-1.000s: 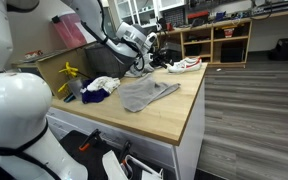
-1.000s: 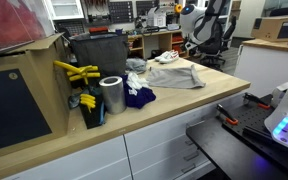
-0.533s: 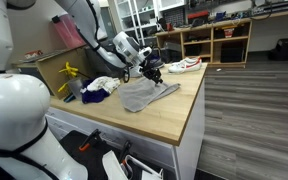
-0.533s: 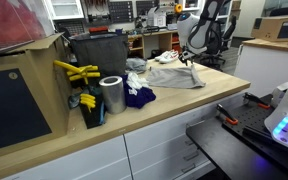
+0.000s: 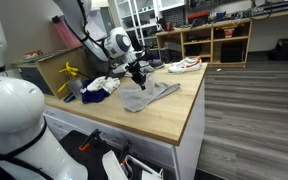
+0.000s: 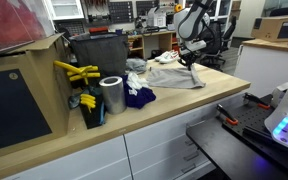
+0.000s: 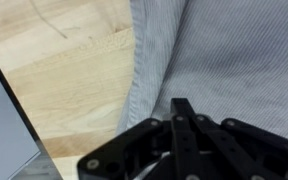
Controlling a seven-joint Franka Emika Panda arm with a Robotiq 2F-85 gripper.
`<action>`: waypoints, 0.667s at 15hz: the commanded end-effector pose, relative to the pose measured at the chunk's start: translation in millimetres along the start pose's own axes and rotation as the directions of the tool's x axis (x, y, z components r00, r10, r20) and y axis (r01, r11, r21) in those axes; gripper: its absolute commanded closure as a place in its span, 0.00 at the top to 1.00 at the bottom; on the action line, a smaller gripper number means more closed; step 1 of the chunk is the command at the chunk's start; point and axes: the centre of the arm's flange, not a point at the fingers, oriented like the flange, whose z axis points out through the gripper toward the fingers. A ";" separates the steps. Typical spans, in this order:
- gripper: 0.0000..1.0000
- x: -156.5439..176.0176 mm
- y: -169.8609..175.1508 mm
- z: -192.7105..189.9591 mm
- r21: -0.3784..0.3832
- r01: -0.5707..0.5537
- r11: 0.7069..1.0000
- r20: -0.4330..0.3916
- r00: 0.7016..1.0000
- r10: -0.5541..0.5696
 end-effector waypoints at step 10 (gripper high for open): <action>0.00 -20.3 47.6 27.7 -0.114 0.009 0.993 0.070 0.998 -0.001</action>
